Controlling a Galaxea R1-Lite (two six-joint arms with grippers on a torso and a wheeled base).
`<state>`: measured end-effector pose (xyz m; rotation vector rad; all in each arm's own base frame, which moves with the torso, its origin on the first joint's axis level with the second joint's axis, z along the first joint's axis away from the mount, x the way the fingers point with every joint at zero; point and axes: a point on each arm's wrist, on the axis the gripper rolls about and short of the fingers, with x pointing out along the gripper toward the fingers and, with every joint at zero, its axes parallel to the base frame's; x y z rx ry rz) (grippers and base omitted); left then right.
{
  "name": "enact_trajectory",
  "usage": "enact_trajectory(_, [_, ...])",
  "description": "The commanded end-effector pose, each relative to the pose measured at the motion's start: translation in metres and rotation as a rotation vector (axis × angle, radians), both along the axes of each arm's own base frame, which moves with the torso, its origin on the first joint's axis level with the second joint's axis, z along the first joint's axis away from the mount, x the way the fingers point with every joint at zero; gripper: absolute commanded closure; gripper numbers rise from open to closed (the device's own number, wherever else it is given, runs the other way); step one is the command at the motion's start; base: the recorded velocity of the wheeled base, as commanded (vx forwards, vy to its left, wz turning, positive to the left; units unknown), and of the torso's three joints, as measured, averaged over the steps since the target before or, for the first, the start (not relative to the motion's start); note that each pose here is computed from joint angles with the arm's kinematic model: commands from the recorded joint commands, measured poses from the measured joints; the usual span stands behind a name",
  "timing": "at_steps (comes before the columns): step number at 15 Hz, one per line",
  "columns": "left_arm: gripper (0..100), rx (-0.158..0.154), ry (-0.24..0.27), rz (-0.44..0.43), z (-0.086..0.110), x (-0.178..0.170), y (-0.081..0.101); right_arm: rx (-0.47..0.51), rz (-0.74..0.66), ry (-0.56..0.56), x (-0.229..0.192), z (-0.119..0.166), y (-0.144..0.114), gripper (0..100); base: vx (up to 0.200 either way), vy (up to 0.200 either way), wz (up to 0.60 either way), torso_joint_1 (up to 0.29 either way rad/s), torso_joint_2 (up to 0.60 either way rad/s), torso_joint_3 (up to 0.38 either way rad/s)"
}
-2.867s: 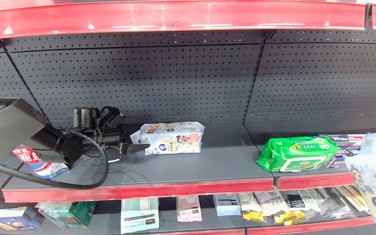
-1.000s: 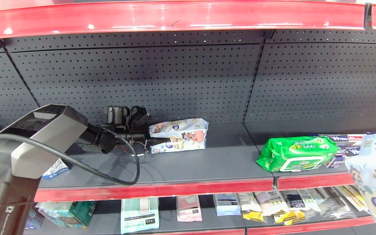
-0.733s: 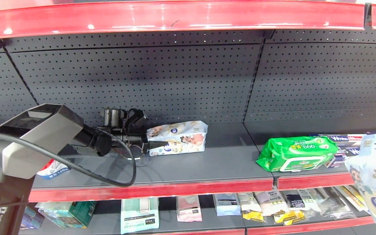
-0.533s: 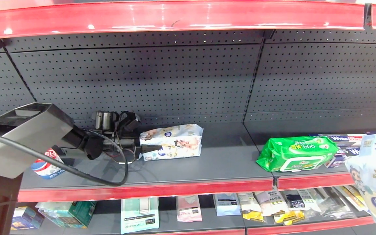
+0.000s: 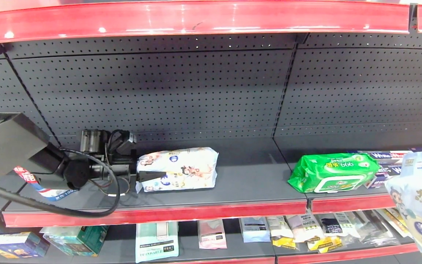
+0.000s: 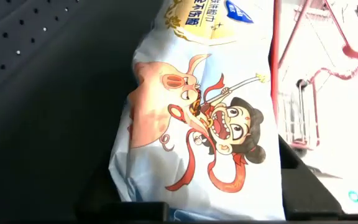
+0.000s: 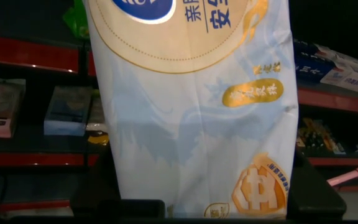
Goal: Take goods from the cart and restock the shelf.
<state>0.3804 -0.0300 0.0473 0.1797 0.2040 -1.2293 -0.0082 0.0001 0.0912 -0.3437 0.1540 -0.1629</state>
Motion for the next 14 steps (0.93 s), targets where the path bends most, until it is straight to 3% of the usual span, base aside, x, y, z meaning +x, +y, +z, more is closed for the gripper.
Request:
enact_trajectory(1, [100,0.003,-0.004,0.002,-0.003,-0.011,0.009,0.001,0.001,0.008,0.001,0.000,0.000,100,0.000,0.000,0.00,0.000,0.00,0.000])
enact_trajectory(5, [100,0.011,-0.049,-0.021,-0.009,-0.016,0.016,0.001,-0.001,0.008,0.001,0.000,0.000,100,0.000,0.000,0.00,0.000,0.00,0.000])
enact_trajectory(8, [100,0.005,-0.031,-0.033,-0.015,-0.024,0.017,0.000,-0.001,0.005,0.000,0.000,0.000,100,0.000,0.000,0.00,0.000,0.00,0.000])
enact_trajectory(10, [100,0.016,-0.042,-0.040,-0.024,-0.034,0.023,0.001,-0.001,0.006,0.001,0.000,0.000,100,0.000,0.000,0.00,0.000,0.00,0.000])
enact_trajectory(14, [100,0.010,-0.053,-0.053,-0.026,-0.038,0.025,0.000,-0.001,0.003,0.000,0.000,0.000,100,0.000,0.000,0.00,0.000,0.00,0.000])
